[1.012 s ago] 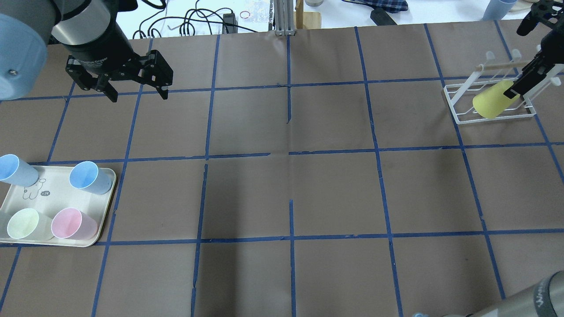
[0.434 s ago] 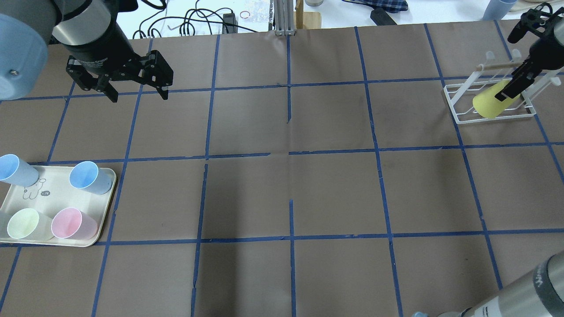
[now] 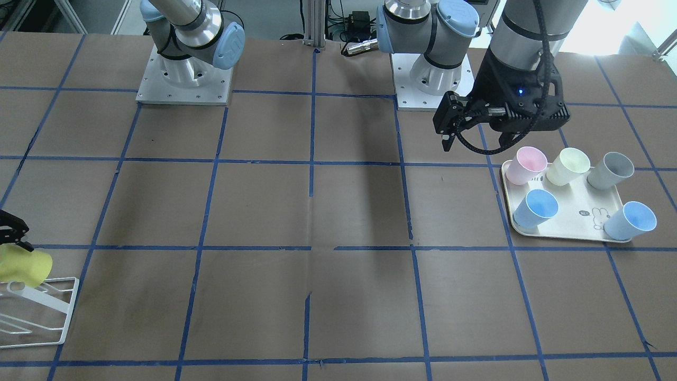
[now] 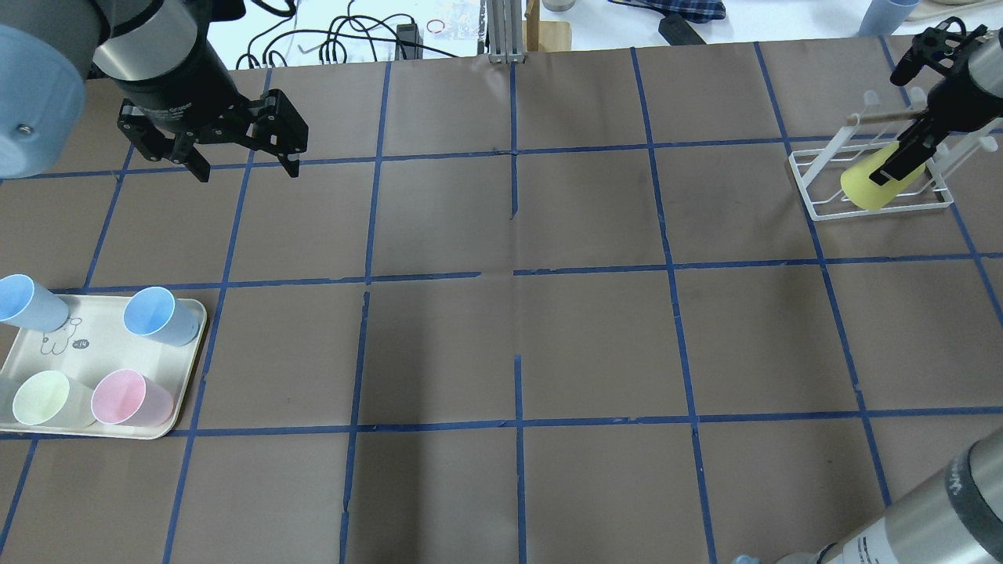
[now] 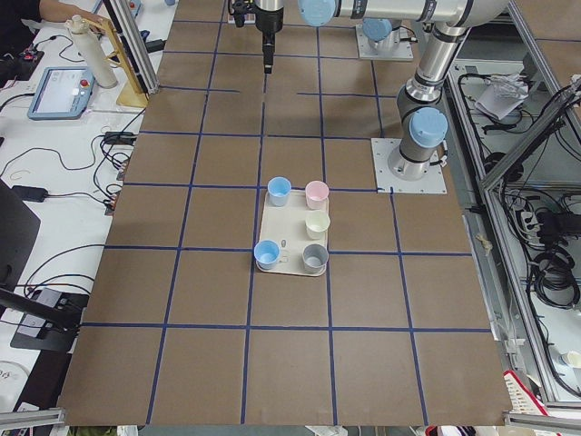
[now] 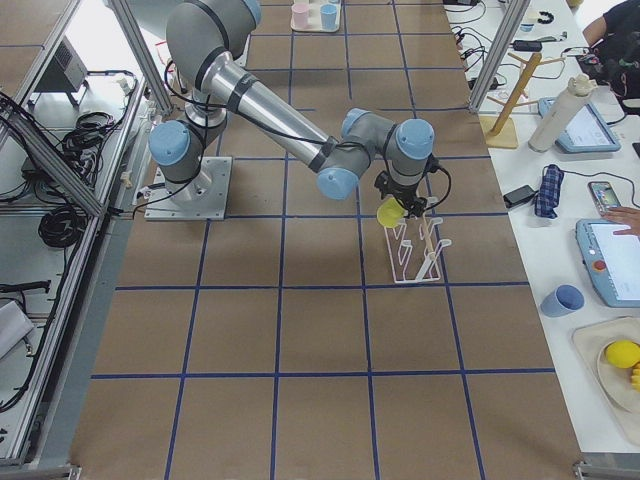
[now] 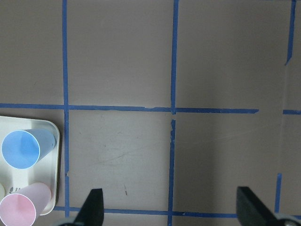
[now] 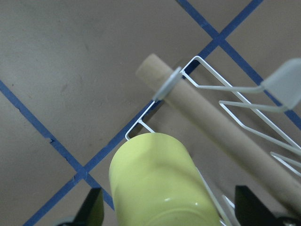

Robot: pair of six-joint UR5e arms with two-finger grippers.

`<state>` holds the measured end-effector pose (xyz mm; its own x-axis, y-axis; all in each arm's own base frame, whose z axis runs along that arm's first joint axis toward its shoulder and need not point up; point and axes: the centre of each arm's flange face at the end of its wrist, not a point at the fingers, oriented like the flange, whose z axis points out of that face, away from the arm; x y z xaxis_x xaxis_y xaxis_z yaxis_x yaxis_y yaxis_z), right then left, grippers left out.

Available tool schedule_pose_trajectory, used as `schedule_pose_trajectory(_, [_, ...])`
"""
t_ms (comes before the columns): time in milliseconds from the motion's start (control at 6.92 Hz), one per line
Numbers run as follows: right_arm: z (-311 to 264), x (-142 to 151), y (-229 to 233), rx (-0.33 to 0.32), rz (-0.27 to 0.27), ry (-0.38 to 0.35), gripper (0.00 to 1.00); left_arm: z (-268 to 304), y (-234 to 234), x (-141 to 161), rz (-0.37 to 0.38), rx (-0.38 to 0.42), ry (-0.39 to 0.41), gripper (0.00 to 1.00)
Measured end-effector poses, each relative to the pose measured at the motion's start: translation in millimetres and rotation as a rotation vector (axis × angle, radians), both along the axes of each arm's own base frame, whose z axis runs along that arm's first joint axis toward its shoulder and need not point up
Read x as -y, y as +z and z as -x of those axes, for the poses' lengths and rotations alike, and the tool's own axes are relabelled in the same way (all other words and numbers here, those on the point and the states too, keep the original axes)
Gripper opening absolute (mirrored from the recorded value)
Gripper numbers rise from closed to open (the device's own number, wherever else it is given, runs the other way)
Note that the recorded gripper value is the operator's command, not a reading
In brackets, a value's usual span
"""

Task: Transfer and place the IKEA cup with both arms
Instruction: 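Close the right gripper on the yellow cup and lift it off the rack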

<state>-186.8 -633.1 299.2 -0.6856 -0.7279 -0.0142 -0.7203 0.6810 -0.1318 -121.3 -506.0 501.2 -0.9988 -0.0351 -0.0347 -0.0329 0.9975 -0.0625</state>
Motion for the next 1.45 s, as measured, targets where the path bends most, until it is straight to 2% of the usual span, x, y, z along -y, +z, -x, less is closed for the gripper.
schedule_pose_trajectory(289, [-0.4,-0.1,2.8,-0.003,0.004,-0.003,0.51,0.0,0.0,0.0,0.0,0.0,0.0,1.0])
schedule_pose_trajectory(723, [-4.3,-4.1,15.6,-0.005,0.004,-0.008,0.5,0.0,-0.6,-0.8,-0.002,0.0,0.0,1.0])
schedule_pose_trajectory(1156, [-23.9,-35.1,88.8,-0.01,0.017,-0.06,0.5,0.0,-0.8,-1.9,-0.002,0.0,0.0,1.0])
schedule_pose_trajectory(1445, [-58.6,-57.8,141.1,0.013,0.044,-0.139,0.49,0.9,-0.6,-1.9,0.0,-0.009,0.0,1.0])
